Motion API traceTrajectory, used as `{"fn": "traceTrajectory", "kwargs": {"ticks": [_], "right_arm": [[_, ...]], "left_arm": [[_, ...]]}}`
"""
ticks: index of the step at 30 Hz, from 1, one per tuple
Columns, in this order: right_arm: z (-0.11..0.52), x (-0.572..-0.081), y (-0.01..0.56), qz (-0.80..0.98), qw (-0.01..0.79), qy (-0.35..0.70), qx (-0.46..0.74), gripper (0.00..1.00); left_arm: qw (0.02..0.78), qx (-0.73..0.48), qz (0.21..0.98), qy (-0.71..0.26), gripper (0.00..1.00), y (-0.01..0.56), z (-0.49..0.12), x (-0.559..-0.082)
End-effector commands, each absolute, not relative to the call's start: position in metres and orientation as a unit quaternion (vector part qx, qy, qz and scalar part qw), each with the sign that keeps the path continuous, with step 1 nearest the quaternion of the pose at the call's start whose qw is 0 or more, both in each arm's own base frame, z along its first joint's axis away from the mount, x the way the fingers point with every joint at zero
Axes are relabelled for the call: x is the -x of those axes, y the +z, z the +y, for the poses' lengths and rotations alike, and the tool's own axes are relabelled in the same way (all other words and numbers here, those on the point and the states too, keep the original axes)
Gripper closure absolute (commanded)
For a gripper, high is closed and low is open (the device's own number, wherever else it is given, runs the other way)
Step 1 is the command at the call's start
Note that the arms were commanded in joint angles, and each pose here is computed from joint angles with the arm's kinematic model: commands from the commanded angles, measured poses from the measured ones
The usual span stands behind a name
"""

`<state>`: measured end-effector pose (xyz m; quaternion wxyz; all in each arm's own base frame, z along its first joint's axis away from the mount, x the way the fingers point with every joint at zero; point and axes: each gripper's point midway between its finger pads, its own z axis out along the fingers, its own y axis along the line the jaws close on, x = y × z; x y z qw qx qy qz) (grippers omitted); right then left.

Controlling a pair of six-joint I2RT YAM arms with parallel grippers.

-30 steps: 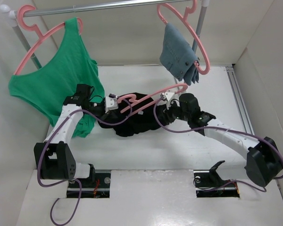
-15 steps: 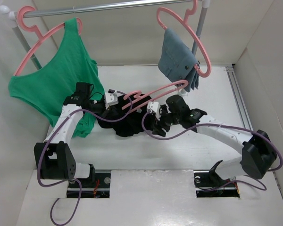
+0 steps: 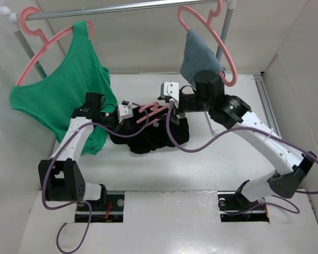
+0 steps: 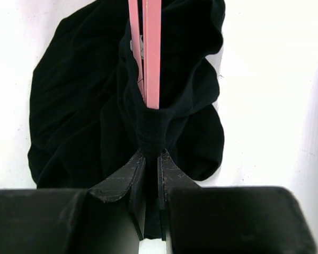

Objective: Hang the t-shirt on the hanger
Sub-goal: Place tshirt on hanger

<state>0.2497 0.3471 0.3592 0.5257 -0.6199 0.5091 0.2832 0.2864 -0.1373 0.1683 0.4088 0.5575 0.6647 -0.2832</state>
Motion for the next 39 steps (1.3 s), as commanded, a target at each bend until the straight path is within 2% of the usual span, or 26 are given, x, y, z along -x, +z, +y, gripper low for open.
{"fn": "traceTrajectory", "kwargs": {"ticks": [1, 4, 10, 16, 19, 20, 22, 24, 34, 39], "right_arm": [[0.352, -0.28, 0.349, 0.519, 0.515, 0.241, 0.638, 0.27], [0.346, -0.306, 0.326, 0.551, 0.48, 0.208, 0.65, 0.25], [0.342, -0.313, 0.288, 0.557, 0.41, 0.191, 0.696, 0.25], [0.334, -0.319, 0.282, 0.565, 0.404, 0.173, 0.699, 0.27], [0.337, -0.322, 0.267, 0.574, 0.393, 0.177, 0.696, 0.54], [0.34, -0.325, 0.26, 0.578, 0.392, 0.18, 0.693, 0.72], [0.345, -0.322, 0.252, 0.575, 0.389, 0.197, 0.692, 0.89], [0.356, -0.318, 0.249, 0.563, 0.398, 0.229, 0.688, 1.0], [0.386, -0.299, 0.3, 0.468, 0.5, 0.289, 0.669, 1.0], [0.398, -0.291, 0.302, 0.451, 0.509, 0.31, 0.664, 1.0]], "left_arm": [[0.418, -0.561, 0.653, -0.29, 1.0, 0.175, -0.14, -0.285], [0.419, -0.564, 0.65, -0.288, 1.0, 0.175, -0.14, -0.286], [0.421, -0.568, 0.647, -0.286, 1.0, 0.175, -0.14, -0.286], [0.421, -0.568, 0.647, -0.286, 1.0, 0.175, -0.14, -0.286], [0.425, -0.569, 0.643, -0.287, 1.0, 0.179, -0.142, -0.287], [0.429, -0.57, 0.641, -0.284, 1.0, 0.183, -0.142, -0.289], [0.428, -0.565, 0.636, -0.306, 1.0, 0.186, -0.146, -0.285], [0.433, -0.57, 0.622, -0.316, 1.0, 0.191, -0.15, -0.282], [0.465, -0.598, 0.548, -0.356, 1.0, 0.241, -0.17, -0.271], [0.483, -0.601, 0.512, -0.378, 1.0, 0.269, -0.182, -0.266]]}}
